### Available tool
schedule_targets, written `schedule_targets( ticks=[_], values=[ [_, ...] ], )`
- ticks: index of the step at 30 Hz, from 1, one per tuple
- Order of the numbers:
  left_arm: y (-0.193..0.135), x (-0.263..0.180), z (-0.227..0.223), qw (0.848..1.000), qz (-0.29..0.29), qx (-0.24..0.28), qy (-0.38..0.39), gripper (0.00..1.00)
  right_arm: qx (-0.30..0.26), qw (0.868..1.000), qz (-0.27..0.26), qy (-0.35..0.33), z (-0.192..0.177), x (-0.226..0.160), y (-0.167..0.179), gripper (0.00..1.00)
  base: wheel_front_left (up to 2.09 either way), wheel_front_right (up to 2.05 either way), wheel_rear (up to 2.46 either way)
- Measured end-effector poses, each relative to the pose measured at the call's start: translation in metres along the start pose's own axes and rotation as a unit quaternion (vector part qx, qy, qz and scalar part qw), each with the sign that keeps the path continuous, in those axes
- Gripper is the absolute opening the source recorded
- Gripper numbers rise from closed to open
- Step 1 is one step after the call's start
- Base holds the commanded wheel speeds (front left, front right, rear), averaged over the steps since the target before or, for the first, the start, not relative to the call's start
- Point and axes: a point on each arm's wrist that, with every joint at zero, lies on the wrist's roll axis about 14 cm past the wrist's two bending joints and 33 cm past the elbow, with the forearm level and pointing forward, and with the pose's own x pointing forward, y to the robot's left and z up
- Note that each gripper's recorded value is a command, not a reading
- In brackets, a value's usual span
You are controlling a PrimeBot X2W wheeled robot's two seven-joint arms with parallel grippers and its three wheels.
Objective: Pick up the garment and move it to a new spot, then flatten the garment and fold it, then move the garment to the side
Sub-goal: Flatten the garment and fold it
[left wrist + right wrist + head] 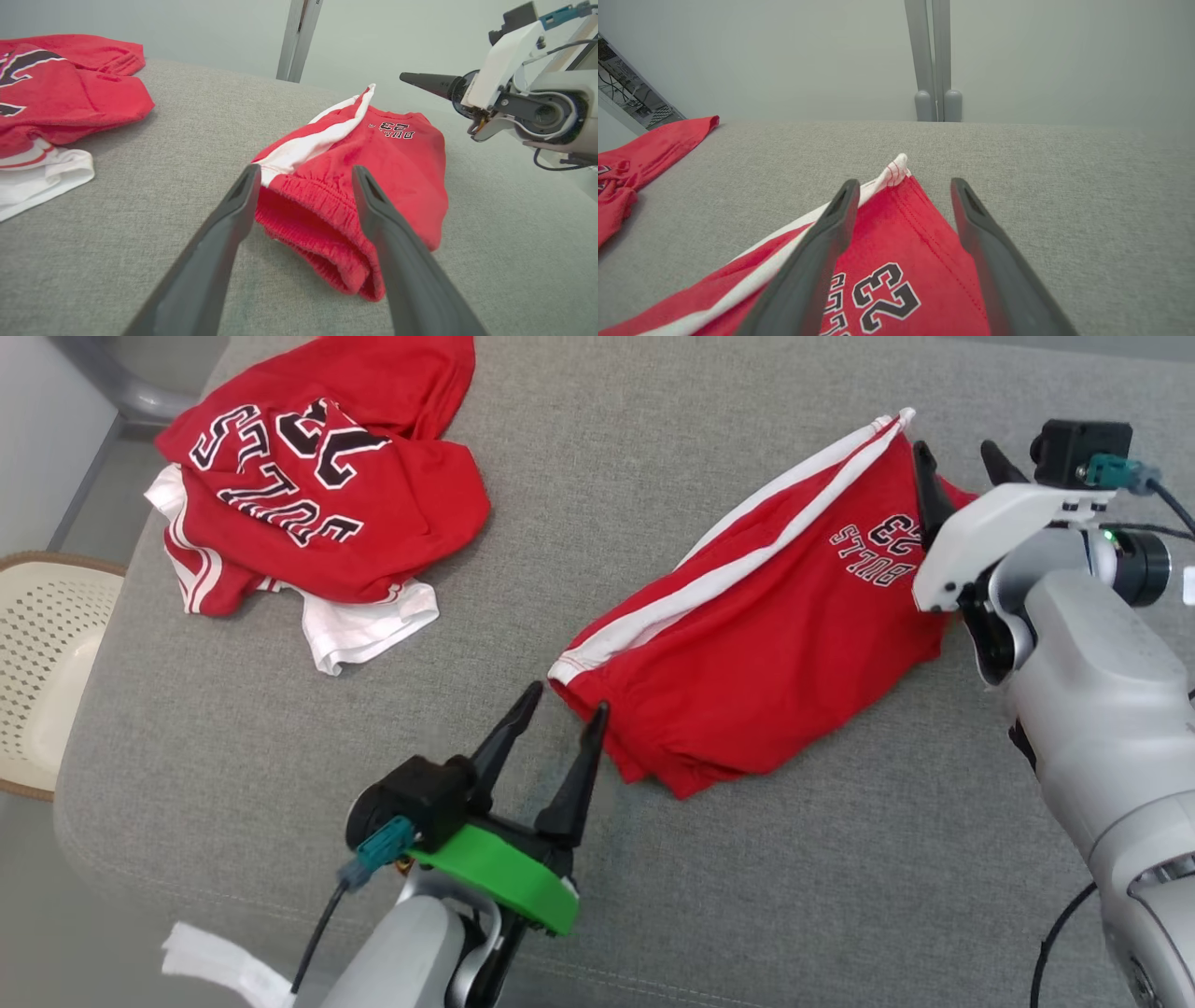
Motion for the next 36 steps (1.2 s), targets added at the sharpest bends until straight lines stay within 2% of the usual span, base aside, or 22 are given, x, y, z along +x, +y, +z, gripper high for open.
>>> schedule_targets(
  ticks=[7,15,19,20,21,22,31,36],
  values=[
    [0.044,-0.028,0.040,0.994,0.081,0.004,-0.072,1.00,-0.017,0.999,-0.025,0.030,-0.018,-0.020,-0.028,1.00,0.00,0.00,0.00],
    [0.080,-0.045,0.073,0.982,0.141,0.064,-0.112,1.00,-0.011,0.997,-0.037,0.071,-0.049,-0.022,-0.039,1.00,0.00,0.00,0.00],
    [0.090,-0.053,0.079,0.976,0.164,0.075,-0.119,1.00,-0.004,0.995,-0.035,0.092,-0.063,-0.021,-0.037,1.00,0.00,0.00,0.00],
    [0.092,-0.054,0.079,0.975,0.169,0.076,-0.119,1.00,-0.003,0.995,-0.034,0.096,-0.066,-0.021,-0.036,0.71,0.00,0.00,0.00],
    [0.093,-0.056,0.078,0.975,0.172,0.076,-0.118,1.00,0.000,0.994,-0.032,0.102,-0.070,-0.021,-0.034,0.16,0.00,0.00,0.00],
    [0.094,-0.057,0.078,0.975,0.175,0.076,-0.118,1.00,0.002,0.994,-0.029,0.105,-0.072,-0.021,-0.031,0.00,0.00,0.00,0.00],
    [0.097,-0.061,0.075,0.974,0.183,0.077,-0.113,1.00,0.024,0.996,-0.032,0.081,-0.060,-0.023,-0.028,0.00,0.00,0.00,0.00],
    [0.093,-0.063,0.071,0.975,0.177,0.078,-0.109,1.00,0.043,0.996,-0.047,0.060,-0.054,-0.039,-0.037,0.00,0.00,0.00,0.00]
  ],
)
